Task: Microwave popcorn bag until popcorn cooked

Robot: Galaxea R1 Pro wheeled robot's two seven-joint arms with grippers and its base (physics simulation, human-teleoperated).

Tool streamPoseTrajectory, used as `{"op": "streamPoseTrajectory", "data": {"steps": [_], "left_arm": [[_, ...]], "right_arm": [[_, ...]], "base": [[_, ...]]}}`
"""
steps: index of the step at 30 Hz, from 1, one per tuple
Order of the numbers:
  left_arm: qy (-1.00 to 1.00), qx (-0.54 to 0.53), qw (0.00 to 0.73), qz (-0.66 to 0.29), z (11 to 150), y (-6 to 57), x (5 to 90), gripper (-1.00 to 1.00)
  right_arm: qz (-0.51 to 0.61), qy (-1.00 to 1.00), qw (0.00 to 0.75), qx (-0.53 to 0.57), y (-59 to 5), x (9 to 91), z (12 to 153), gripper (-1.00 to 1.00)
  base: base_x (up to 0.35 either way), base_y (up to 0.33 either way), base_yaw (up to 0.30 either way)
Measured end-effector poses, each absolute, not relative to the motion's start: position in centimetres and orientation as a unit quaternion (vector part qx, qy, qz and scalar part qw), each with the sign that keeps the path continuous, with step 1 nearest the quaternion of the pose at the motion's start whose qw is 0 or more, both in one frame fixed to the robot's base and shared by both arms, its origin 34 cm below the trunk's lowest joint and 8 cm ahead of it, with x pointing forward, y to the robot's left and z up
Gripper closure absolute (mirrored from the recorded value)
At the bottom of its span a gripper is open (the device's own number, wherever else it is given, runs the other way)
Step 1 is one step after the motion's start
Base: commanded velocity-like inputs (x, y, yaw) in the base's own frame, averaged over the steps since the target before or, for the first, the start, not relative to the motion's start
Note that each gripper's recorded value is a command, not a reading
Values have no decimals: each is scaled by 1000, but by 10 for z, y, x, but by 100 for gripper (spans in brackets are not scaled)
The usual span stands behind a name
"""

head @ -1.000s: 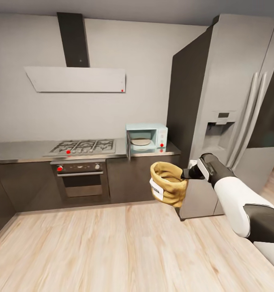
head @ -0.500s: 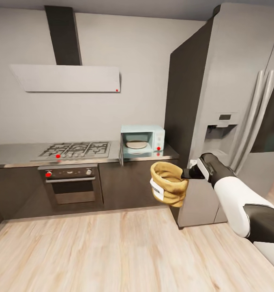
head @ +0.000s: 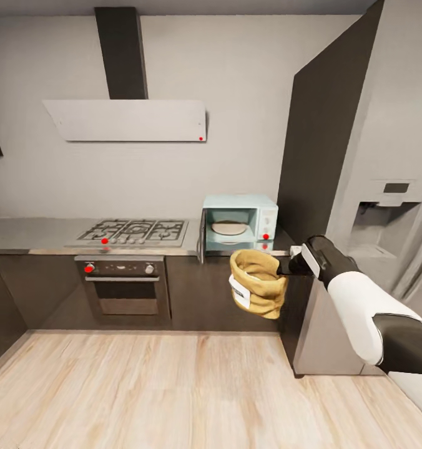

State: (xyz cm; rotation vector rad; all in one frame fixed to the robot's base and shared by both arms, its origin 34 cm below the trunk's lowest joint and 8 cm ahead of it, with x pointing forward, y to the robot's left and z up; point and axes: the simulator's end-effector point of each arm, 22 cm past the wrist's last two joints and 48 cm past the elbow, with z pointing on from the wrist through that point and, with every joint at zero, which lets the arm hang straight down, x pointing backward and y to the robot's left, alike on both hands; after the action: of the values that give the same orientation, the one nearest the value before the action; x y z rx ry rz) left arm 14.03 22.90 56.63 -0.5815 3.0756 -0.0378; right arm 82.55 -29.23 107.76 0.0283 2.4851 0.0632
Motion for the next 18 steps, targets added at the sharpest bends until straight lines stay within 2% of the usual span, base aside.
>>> {"op": "streamPoseTrajectory", "data": {"steps": [5,18], "left_arm": [[982,-186,6,-12,566,229,140,-100],[982,-188,7,-12,566,229,141,-100]], "right_arm": [[22,946,323,15,-299,825,1078,100],[23,944,328,14,-297,827,1079,100]], "base": [[297,-132,233],[297,-116,6]]}}
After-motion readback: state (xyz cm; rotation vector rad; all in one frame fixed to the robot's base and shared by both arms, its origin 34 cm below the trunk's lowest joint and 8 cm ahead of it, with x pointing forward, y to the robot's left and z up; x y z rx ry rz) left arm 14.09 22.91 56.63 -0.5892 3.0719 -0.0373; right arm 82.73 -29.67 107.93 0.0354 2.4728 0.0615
